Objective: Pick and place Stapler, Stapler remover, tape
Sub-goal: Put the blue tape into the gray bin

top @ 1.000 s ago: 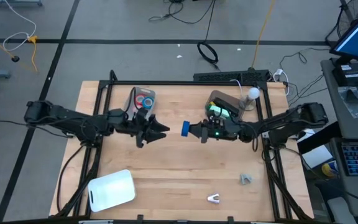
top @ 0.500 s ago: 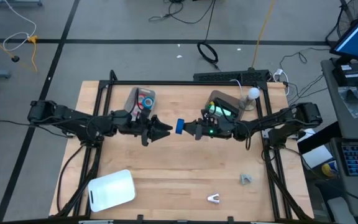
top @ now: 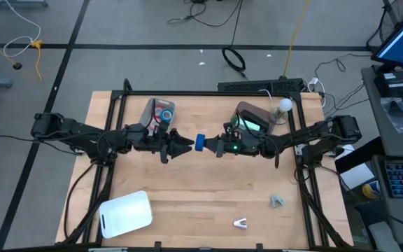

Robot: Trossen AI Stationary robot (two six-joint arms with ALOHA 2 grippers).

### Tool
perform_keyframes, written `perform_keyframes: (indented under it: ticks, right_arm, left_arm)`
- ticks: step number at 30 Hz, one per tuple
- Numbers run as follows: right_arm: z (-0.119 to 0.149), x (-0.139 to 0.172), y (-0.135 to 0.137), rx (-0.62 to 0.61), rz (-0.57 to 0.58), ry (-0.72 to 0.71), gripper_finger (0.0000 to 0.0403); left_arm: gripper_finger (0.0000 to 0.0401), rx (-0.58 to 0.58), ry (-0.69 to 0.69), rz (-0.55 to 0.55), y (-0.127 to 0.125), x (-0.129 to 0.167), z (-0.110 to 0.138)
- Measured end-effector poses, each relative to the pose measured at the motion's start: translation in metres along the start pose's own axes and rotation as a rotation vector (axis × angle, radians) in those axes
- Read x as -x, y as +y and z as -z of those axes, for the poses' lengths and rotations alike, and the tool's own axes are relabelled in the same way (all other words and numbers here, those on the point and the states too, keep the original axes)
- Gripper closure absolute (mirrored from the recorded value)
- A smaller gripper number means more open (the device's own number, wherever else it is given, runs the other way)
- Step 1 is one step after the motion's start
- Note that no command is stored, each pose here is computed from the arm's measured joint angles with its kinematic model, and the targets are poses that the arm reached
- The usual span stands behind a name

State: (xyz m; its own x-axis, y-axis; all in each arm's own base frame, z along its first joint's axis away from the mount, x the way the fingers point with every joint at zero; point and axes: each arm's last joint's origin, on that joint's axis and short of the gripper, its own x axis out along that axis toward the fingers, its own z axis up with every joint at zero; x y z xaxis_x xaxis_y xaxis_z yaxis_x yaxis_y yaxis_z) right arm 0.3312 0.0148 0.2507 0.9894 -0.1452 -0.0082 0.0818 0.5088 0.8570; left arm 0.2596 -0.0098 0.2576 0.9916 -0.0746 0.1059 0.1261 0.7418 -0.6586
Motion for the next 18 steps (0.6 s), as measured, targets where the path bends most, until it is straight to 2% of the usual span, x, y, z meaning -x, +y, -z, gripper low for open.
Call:
perform_keyframes:
  ticks: [13, 18]
  right_arm:
    - [-0.0041, -0.0033, 0.0066, -0.026, -0.010, -0.001, 0.0371]
    - [-0.0019, -0.0044, 0.0044, -0.016, 0.021, 0.041, 0.0371]
  left_arm:
    - [0.0176, 0.008, -0.033, -0.032, 0.0004, 0.0001, -0.0008]
    - [0.0176, 0.001, -0.036, 0.012, -0.0088, -0.0043, -0.0069]
